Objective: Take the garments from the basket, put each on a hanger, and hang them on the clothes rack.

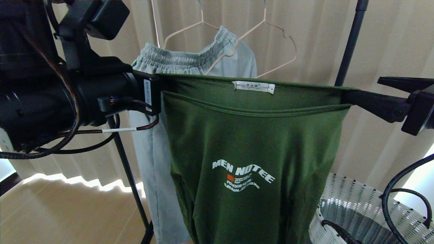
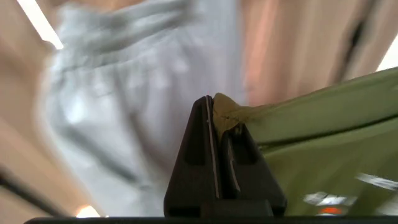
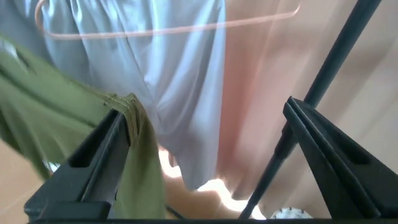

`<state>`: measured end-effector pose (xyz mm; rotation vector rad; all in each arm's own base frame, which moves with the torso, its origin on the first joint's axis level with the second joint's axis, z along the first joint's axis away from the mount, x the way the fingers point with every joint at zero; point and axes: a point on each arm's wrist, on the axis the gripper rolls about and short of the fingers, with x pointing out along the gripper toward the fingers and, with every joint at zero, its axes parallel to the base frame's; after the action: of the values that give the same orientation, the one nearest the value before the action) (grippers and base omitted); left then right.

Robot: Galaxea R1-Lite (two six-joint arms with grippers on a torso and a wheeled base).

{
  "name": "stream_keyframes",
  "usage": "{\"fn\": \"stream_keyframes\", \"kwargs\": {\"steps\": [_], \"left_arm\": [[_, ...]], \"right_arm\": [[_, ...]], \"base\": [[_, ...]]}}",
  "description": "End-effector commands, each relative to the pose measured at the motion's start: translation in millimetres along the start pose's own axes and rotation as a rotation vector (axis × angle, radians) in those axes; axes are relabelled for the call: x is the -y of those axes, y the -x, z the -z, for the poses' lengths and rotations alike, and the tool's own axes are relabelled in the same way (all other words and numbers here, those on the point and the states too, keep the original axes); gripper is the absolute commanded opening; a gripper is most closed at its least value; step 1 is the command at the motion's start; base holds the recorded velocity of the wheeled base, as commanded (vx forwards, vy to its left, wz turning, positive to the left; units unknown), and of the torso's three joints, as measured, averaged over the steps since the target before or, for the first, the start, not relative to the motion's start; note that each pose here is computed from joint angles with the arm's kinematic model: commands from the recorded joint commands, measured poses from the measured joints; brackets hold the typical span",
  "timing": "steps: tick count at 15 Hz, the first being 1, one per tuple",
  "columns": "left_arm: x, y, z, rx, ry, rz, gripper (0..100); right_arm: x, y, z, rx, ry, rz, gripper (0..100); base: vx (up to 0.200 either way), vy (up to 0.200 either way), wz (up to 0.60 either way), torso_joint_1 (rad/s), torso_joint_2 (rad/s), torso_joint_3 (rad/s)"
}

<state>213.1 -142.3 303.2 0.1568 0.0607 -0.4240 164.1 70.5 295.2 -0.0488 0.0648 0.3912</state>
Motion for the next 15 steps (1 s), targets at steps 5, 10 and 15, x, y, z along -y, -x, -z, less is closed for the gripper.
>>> {"fn": "stream_keyframes", "kwargs": {"steps": [5, 10, 15], "left_arm": [[-9.4, -5, 36, -0.064, -0.035, -0.053, 0], [-13.1, -6, 44, -0.055, -0.043, -0.093, 0], [-21.9, -5, 45, -0.058, -0.042, -0.129, 0]], "right_arm": [[-2.0, -3, 3.1, 0.058, 0.000, -0.079, 100], [-6.2, 0, 5.3, 0.073, 0.004, -0.146, 100], [-7.1, 2, 9.8, 0.069, 0.000, -0.186, 100]], "base": [[0.000, 0.000, 0.00, 0.000, 0.00, 0.000], [0.000, 0.000, 0.00, 0.000, 0.00, 0.000], [0.000, 0.000, 0.00, 0.000, 0.00, 0.000]]}}
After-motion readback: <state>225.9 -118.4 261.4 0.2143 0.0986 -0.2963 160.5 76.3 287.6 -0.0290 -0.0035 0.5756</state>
